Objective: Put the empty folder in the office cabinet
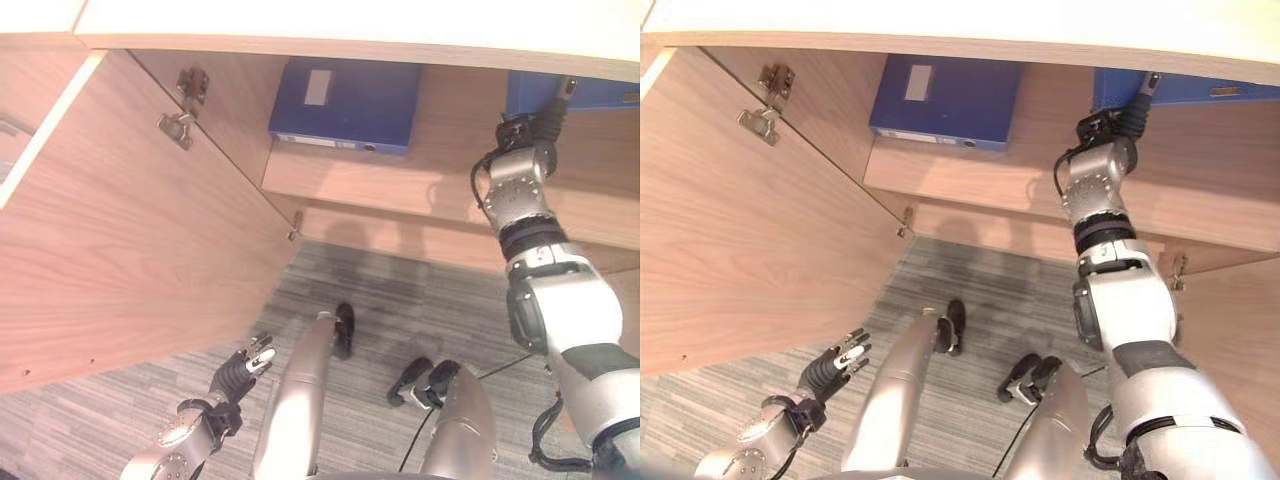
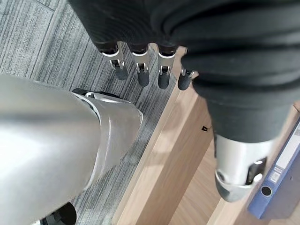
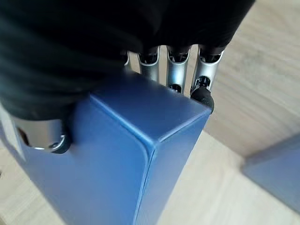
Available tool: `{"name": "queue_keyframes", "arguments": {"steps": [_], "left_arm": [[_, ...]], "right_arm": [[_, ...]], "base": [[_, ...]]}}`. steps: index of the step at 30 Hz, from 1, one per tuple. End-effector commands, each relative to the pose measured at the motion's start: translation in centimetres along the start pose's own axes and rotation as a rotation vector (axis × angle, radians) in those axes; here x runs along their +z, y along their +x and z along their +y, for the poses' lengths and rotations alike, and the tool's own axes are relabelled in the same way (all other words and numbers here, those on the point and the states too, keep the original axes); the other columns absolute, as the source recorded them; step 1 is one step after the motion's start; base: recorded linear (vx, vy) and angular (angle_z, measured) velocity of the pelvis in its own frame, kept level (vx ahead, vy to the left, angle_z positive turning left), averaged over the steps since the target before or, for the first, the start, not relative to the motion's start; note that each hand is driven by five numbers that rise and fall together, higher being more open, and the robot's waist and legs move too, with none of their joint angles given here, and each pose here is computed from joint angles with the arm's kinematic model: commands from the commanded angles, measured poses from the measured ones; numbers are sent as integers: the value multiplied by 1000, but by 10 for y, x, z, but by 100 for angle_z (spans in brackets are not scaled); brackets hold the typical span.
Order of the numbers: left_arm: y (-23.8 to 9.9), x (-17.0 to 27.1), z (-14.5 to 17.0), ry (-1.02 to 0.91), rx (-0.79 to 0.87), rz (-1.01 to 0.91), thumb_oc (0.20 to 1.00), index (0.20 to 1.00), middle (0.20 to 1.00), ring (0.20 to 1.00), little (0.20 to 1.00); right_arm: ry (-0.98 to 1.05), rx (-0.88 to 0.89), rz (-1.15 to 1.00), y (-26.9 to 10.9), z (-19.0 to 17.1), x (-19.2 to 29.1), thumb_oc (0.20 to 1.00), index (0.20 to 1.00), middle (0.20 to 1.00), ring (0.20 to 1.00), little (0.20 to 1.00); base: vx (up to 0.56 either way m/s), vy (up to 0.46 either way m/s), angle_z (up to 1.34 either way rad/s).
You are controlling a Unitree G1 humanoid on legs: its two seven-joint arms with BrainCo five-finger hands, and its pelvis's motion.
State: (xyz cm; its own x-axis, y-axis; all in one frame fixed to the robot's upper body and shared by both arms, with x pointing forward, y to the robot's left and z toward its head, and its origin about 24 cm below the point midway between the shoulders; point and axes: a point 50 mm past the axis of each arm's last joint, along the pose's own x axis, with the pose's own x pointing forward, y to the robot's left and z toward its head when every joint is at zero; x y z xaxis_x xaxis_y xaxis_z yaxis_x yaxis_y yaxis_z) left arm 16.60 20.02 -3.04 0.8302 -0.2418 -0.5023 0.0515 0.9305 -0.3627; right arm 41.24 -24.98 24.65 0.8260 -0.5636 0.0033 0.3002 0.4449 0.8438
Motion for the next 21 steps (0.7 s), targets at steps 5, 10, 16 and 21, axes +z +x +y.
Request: {"name": "queue_keyframes", "arguments": {"steps": [5,10,16,21], "left_arm": [[-7,9,-7,17,-21,-18,1000,1000,1000,1000,1000],[-4,13,-10,23,-21,-31,1000,1000,1000,1000,1000],[-2,12,-13,23,-6,-36,1000,1000,1000,1000,1000],[-1,12,-15,20,-10,-35,1000,1000,1000,1000,1000]], "right_arm": [[130,30,-29,-5,37,17,200,200,200,200,200],[147,-82,44,-6,22,-5,200,200,200,200,200],[148,-185,103,-9,7,-24,200,200,200,200,200],[140,-177,127,-12,6,-33,1000,1000,1000,1000,1000]], "base": [[-2,0,1],[-15,1,3],[0,0,0],[0,0,0]]}}
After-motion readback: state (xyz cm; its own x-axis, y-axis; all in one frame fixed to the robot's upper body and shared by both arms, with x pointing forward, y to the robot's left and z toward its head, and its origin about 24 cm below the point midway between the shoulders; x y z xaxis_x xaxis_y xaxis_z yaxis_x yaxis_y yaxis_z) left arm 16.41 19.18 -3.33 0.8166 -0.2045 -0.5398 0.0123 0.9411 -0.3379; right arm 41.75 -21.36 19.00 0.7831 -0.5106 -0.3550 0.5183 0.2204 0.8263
